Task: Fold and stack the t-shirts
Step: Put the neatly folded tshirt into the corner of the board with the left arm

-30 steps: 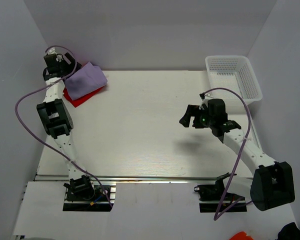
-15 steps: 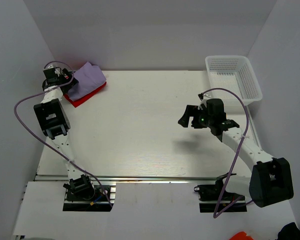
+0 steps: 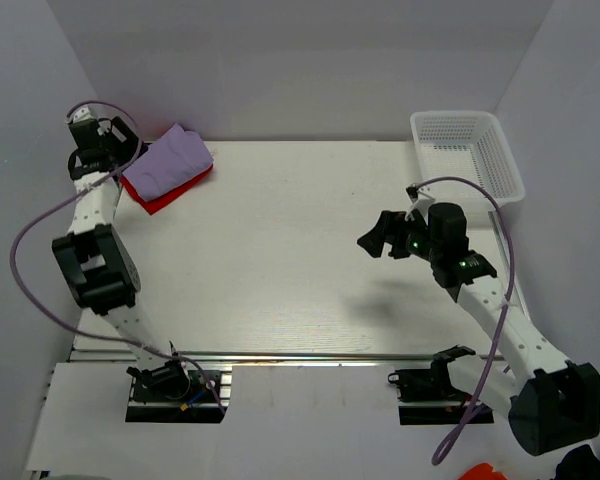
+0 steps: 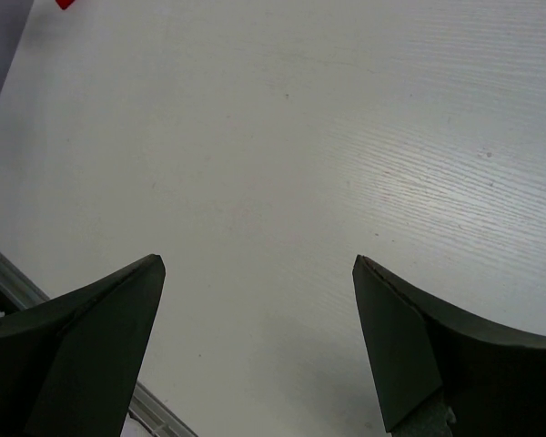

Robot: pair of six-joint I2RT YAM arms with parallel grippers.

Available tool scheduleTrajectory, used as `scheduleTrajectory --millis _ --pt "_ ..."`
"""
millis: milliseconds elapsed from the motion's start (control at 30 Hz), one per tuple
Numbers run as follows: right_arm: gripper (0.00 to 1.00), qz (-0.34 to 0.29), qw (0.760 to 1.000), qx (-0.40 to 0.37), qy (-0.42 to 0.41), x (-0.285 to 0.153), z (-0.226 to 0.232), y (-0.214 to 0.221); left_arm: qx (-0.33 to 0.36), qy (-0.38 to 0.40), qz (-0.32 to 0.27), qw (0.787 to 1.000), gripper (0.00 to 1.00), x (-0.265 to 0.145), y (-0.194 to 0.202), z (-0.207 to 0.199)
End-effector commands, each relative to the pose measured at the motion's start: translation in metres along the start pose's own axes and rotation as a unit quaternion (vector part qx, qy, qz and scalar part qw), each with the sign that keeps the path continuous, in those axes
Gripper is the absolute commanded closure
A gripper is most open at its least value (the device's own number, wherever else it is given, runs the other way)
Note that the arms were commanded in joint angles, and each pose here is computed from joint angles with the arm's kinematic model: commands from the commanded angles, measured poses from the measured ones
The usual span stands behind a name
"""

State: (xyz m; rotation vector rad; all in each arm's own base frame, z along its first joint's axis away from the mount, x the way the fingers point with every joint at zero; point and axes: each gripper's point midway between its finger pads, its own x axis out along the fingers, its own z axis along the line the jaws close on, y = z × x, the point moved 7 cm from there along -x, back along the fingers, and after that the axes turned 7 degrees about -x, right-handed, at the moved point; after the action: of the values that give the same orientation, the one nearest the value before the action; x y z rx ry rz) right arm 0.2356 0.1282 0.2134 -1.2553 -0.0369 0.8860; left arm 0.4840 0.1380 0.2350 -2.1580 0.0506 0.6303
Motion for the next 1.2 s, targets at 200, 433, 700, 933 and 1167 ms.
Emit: scheduleTrajectory --millis 200,433,700,933,1167 --pt "0.1 -0.006 1.0 0.011 -0.001 -0.025 0.003 0.038 0.02 0.172 -0.029 0.984 0.0 -0.166 0.054 -0.056" --pt "0.1 -0.027 0.997 0.003 0.066 -0.034 -0.013 0.054 0.072 0.295 0.079 0.949 0.0 -0.214 0.158 -0.093" --pt "0.1 -0.076 0.994 0.044 0.059 -0.032 -0.017 0.083 0.184 0.213 0.176 0.943 0.0 -0.228 0.276 -0.086" --pt "0.1 -0.062 0.993 0.072 0.069 -0.03 -0.021 0.101 0.207 0.179 0.097 0.957 0.0 -0.253 0.262 -0.061" --pt "0.1 -0.099 0.993 0.047 0.041 -0.031 -0.017 0.095 0.207 0.177 0.059 0.96 0.0 -0.27 0.25 -0.048"
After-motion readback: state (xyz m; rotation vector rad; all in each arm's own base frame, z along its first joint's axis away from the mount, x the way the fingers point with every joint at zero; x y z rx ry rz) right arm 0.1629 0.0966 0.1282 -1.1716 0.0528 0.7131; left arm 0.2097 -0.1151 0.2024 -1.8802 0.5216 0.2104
